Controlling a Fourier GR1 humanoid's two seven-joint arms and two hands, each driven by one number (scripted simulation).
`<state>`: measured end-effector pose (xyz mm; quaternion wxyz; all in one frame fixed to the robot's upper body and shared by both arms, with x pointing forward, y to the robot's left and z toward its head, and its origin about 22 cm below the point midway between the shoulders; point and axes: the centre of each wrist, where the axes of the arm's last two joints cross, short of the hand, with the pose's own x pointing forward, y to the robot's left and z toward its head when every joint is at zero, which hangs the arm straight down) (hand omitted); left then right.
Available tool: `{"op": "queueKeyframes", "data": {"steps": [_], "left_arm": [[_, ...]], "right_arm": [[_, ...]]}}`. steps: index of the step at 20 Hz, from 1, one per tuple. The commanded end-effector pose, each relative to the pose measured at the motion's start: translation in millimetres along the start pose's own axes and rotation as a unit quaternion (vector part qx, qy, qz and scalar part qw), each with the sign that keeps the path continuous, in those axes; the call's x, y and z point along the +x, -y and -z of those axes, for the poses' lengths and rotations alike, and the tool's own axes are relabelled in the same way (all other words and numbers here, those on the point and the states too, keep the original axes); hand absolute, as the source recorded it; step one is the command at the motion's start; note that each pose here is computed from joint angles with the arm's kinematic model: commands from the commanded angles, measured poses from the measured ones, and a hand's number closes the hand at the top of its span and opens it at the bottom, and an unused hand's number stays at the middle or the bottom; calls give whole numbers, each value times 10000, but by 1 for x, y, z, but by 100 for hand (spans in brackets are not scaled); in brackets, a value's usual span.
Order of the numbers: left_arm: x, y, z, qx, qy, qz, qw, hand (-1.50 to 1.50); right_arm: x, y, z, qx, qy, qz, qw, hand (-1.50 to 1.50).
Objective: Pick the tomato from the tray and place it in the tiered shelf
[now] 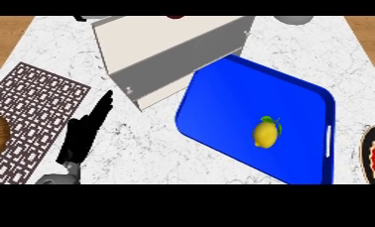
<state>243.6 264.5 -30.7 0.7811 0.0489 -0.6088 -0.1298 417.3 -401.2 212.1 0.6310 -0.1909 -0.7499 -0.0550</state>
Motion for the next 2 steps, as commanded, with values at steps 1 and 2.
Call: {"op": "queueKeyframes", "data": {"steps": [1, 2], "left_arm": [[-12, -4, 3, -76, 5, 2, 10000, 0], [2, 15, 7, -51, 69, 69, 9999, 0]], "right_arm": [[4, 16, 0, 165, -11, -182, 9997, -150], [15, 29, 5, 143, -163, -212, 9995, -150]]}}
